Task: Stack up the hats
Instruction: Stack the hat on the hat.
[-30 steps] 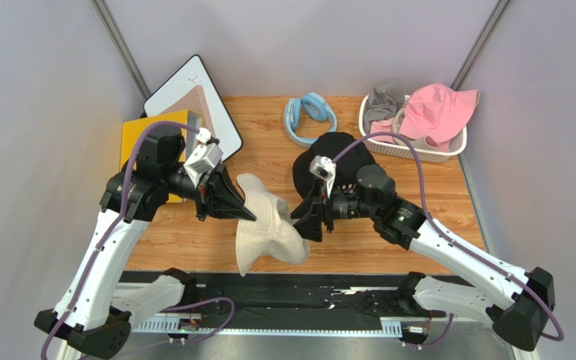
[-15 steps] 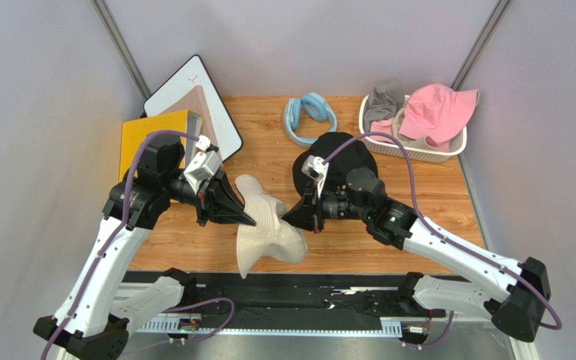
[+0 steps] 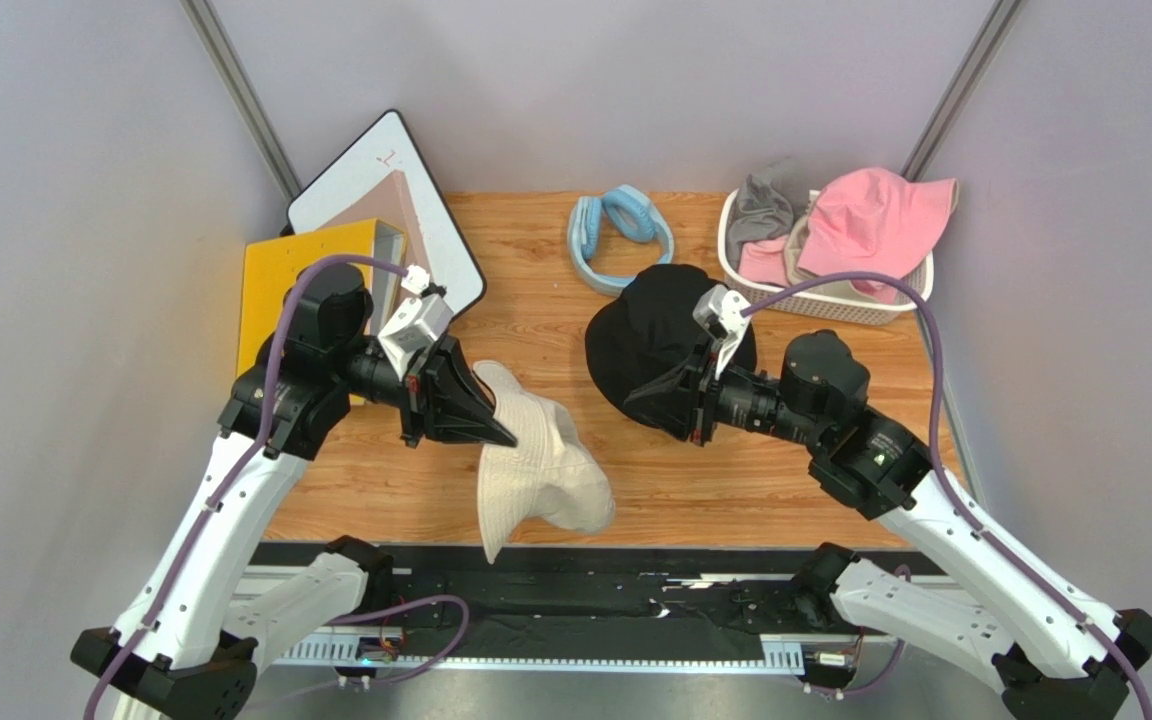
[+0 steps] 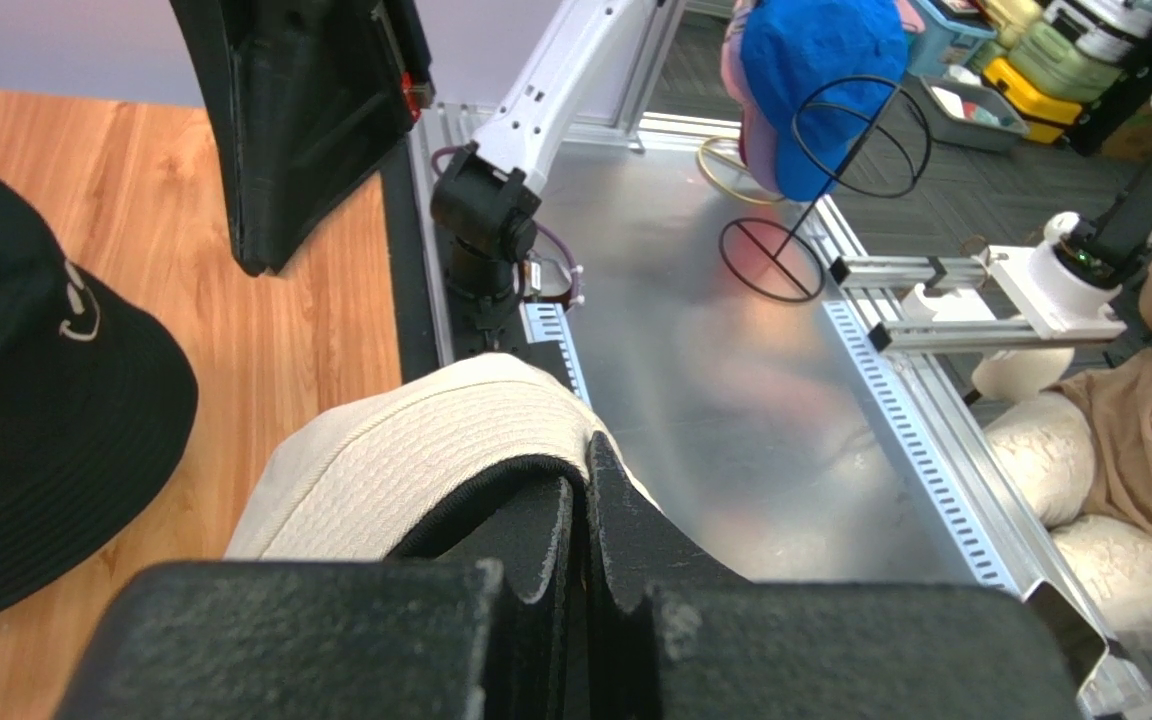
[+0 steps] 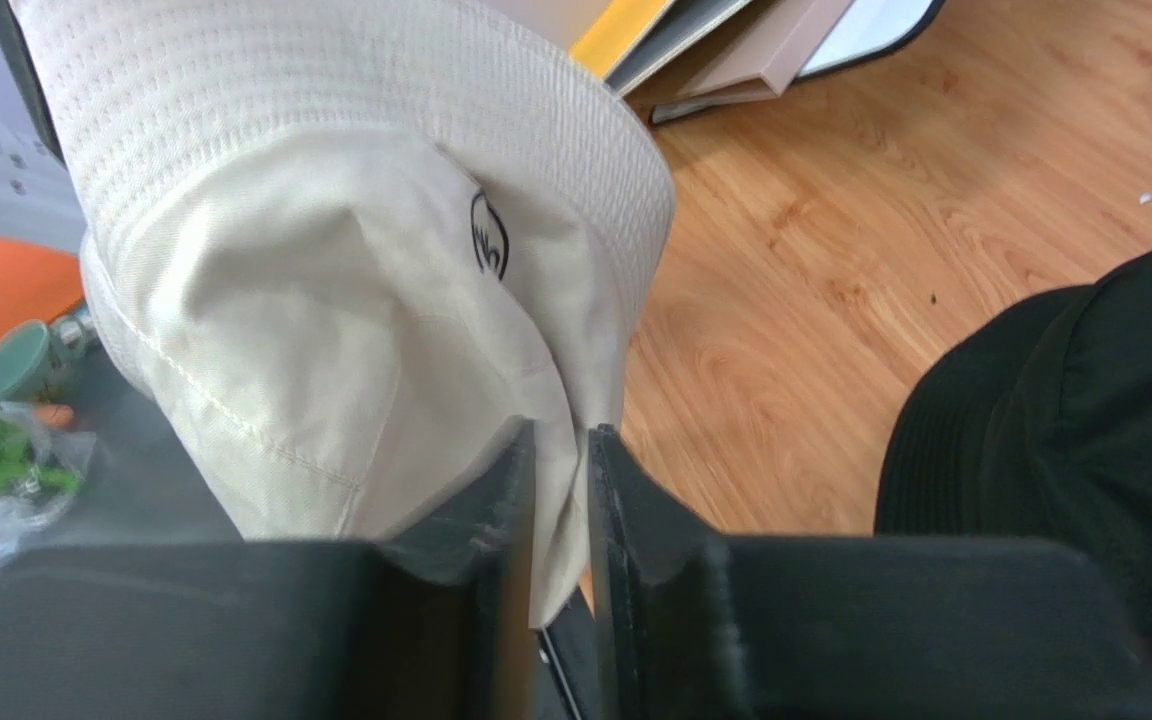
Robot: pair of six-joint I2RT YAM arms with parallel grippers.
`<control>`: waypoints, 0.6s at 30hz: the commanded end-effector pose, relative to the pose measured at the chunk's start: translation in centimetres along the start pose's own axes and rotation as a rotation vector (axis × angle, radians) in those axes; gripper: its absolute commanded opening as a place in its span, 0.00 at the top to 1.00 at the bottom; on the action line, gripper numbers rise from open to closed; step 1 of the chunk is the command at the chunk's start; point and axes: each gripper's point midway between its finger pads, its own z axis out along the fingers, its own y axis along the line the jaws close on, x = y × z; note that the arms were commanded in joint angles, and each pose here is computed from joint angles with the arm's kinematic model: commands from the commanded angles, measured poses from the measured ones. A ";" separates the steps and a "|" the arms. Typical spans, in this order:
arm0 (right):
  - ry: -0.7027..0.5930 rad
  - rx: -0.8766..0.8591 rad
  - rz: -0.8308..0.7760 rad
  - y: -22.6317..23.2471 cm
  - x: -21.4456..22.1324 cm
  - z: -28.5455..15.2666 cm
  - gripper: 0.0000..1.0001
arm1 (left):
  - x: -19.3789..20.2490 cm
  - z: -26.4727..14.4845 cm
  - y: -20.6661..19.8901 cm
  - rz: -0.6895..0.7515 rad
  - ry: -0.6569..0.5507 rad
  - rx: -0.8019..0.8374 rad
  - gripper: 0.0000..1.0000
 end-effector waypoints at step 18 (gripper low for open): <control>0.138 -0.209 0.039 2.6 4.9 0.4 0.19 | -1.6 -0.1 2.1 0.013 0.002 -0.078 1.00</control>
